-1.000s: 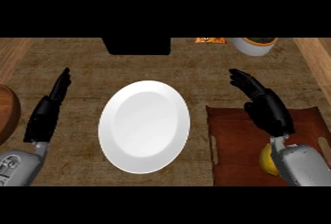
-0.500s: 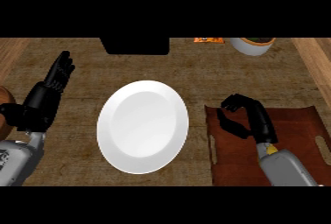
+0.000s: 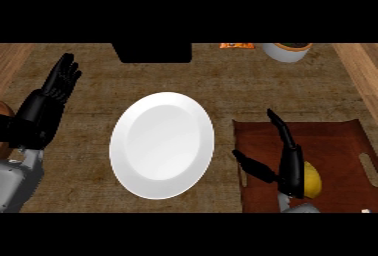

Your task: Pick the lemon from the tray and place it in the plate

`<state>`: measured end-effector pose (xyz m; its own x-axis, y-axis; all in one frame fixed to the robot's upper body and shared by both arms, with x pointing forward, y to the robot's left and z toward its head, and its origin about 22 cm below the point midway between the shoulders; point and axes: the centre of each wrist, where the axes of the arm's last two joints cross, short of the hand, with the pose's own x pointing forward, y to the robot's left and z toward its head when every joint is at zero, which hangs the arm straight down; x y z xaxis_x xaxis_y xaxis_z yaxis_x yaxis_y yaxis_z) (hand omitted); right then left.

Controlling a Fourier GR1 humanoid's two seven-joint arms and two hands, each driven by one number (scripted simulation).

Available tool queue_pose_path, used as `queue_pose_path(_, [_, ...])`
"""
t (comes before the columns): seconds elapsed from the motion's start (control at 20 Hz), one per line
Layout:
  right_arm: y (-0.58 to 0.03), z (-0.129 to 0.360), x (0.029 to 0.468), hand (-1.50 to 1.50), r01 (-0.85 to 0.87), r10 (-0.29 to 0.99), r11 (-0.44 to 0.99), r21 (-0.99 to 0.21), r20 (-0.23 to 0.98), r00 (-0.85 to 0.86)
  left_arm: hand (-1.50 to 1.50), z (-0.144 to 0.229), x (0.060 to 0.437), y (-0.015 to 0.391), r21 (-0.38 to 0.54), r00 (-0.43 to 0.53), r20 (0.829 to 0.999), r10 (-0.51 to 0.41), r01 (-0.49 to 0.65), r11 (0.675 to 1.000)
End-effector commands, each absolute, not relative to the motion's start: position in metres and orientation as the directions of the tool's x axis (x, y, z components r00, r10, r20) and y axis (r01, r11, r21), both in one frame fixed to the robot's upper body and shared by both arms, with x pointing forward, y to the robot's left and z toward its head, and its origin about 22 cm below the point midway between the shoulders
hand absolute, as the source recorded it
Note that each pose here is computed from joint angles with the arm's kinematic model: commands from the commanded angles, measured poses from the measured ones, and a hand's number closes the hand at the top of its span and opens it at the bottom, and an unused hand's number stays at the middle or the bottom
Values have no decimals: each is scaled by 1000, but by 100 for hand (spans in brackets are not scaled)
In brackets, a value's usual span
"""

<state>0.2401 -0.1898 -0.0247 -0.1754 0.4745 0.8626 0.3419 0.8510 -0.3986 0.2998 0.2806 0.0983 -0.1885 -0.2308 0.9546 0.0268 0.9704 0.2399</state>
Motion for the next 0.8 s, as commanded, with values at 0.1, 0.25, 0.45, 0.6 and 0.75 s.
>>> queue_pose_path(0.1, [-212, 23, 235, -150, 414, 602, 754, -511, 789, -124, 0, 104, 294, 280, 258, -188, 951, -247, 41, 965])
queue_pose_path(0.25, [-240, 30, 222, -150, 321, 712, 655, -684, 701, 42, 0, 97, 296, 292, 239, -170, 958, -232, 22, 971])
queue_pose_path(0.45, [-259, 44, 225, -150, 162, 796, 522, -838, 546, 260, 0, 99, 298, 286, 240, -183, 955, -234, 14, 971])
queue_pose_path(0.6, [-259, 62, 227, -150, 2, 815, 472, -882, 437, 381, 0, 93, 295, 279, 238, -176, 957, -230, 26, 971])
queue_pose_path(0.75, [-240, 67, 219, -150, -182, 831, 449, -875, 335, 445, 0, 99, 296, 287, 235, -179, 957, -227, 29, 971])
